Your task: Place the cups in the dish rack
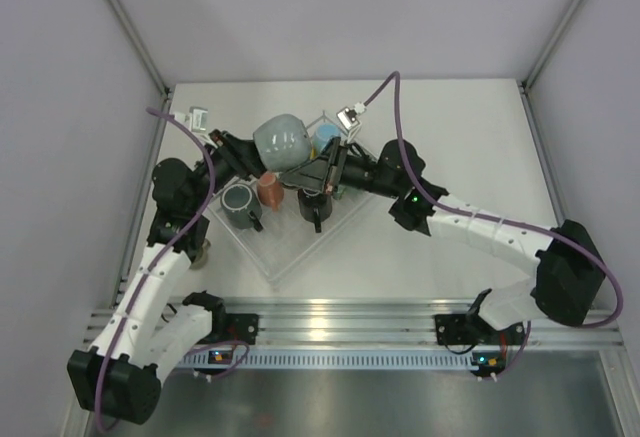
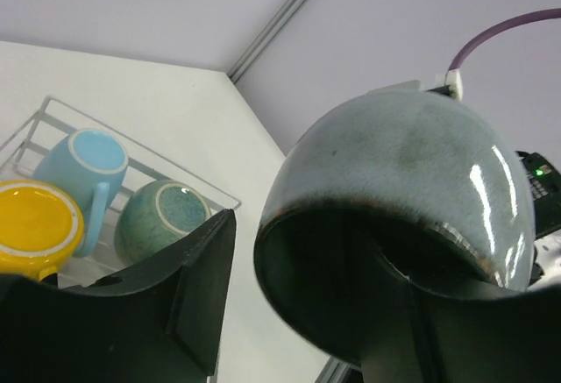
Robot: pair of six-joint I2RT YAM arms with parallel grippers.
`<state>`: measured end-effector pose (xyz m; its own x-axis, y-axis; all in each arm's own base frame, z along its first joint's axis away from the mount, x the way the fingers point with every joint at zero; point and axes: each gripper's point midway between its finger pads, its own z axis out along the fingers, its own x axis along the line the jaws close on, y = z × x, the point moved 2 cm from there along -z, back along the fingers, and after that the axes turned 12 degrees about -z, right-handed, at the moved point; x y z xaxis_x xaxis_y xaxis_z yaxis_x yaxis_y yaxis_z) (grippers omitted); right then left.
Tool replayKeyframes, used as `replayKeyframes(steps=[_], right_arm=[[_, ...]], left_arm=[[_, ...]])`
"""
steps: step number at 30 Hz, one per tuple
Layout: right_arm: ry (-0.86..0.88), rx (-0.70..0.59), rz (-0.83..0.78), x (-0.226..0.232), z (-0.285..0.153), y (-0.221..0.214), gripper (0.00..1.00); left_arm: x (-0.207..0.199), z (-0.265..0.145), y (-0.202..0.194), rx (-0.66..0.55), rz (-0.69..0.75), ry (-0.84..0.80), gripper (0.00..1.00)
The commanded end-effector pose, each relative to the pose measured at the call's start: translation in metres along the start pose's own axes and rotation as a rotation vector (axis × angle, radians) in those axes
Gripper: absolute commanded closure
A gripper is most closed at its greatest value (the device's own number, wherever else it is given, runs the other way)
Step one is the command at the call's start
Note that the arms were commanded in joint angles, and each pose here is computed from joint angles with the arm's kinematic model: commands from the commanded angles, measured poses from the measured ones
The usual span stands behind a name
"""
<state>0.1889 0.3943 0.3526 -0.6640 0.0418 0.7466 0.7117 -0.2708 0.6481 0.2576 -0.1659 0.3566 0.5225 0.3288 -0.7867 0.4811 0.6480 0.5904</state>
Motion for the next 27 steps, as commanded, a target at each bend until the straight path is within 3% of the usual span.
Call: replayKeyframes(steps=[1,11,15,19,27], right_arm=[[0.100,-0.193,-0.146,0.047,-0.017,0.053,1.00],[-0.031,-0.206,-0.231,0.028,-0.035,0.059,1.00],[-0.166,-0.163,-0.261,0.004,-0.039,0.053,1.00],[-0.267,-0.104,-0.286,-0.018,-0.037,0.042,1.00],[-0.403,0.004,-0.389,-0.045,-0.022,0.015,1.00]], left_arm=[[-0.016,-0.006,0.008,-0.029,0.068,-0.014,0.41],[0.013,-0.015,0.027,-0.123,0.081,0.238,0.38],[0.040,-0.024,0.035,-0.149,0.057,0.449,0.38],[0.059,-0.039,0.064,-0.251,0.084,0.692,0.37],[0.042,-0.049,0.102,-0.349,0.134,0.811,0.35]])
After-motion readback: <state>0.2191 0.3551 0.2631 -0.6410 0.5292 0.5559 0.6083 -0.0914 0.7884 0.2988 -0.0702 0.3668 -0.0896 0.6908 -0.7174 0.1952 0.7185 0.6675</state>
